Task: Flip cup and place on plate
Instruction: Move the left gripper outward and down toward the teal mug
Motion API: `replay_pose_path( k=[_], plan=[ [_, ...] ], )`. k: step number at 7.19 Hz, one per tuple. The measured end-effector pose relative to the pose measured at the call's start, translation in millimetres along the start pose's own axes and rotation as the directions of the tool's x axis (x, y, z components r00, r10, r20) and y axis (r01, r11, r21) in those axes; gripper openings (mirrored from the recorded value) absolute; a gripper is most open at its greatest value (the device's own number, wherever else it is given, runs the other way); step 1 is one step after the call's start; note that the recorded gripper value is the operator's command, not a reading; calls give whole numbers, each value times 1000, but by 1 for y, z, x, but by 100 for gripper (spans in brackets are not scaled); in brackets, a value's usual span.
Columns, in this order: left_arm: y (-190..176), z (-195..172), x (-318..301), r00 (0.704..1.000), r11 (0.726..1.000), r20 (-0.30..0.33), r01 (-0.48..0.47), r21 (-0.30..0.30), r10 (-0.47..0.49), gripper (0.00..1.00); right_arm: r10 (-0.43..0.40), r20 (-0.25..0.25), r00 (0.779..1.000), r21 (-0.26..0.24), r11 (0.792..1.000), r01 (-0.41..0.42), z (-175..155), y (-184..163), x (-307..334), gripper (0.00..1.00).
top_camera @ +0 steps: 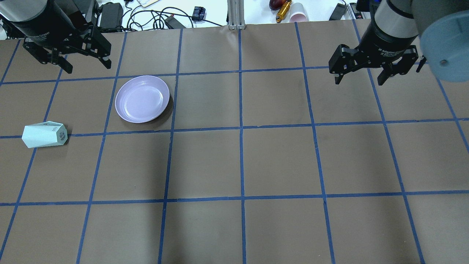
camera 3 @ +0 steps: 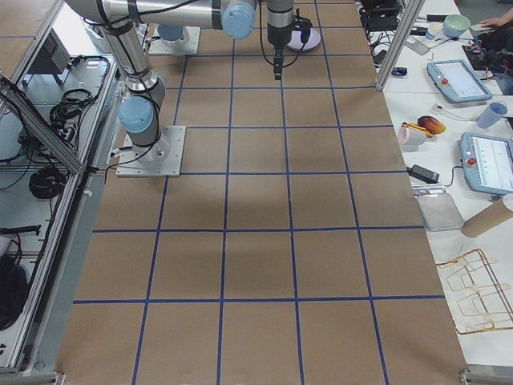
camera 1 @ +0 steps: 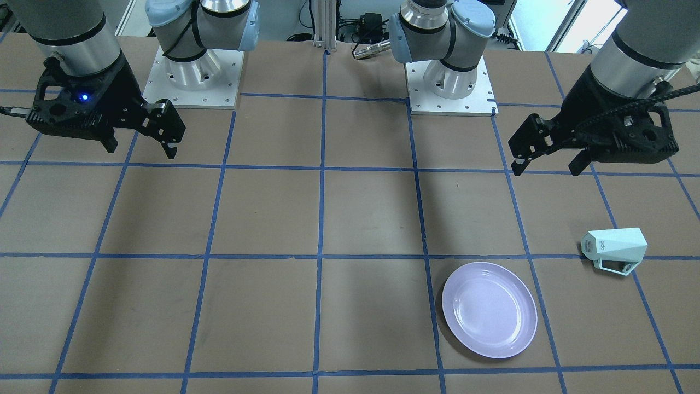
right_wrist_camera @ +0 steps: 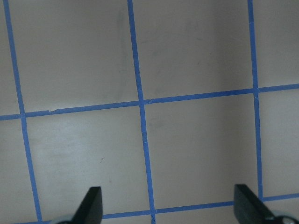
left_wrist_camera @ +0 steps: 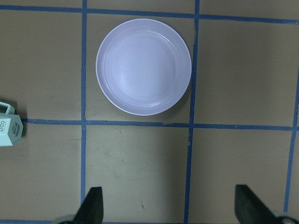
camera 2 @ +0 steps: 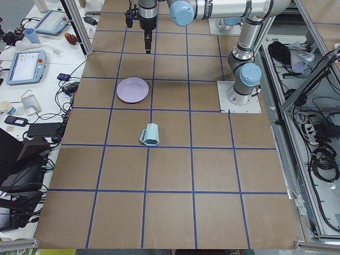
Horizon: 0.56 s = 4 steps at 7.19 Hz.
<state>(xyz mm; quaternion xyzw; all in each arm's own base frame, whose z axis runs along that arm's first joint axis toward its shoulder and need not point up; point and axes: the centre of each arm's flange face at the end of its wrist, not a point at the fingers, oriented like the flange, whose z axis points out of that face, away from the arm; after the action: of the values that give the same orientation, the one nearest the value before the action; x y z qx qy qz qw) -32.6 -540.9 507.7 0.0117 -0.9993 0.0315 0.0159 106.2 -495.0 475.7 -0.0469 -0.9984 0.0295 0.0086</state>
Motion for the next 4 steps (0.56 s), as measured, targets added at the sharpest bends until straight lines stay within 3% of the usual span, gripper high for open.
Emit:
replay_pose_path(
  k=[4],
  plan=[
    [6, -4, -38, 1000, 999, 0, 29, -16, -29, 100, 0, 0, 1000, 1, 1000, 0, -1, 0, 0, 100]
  ],
)
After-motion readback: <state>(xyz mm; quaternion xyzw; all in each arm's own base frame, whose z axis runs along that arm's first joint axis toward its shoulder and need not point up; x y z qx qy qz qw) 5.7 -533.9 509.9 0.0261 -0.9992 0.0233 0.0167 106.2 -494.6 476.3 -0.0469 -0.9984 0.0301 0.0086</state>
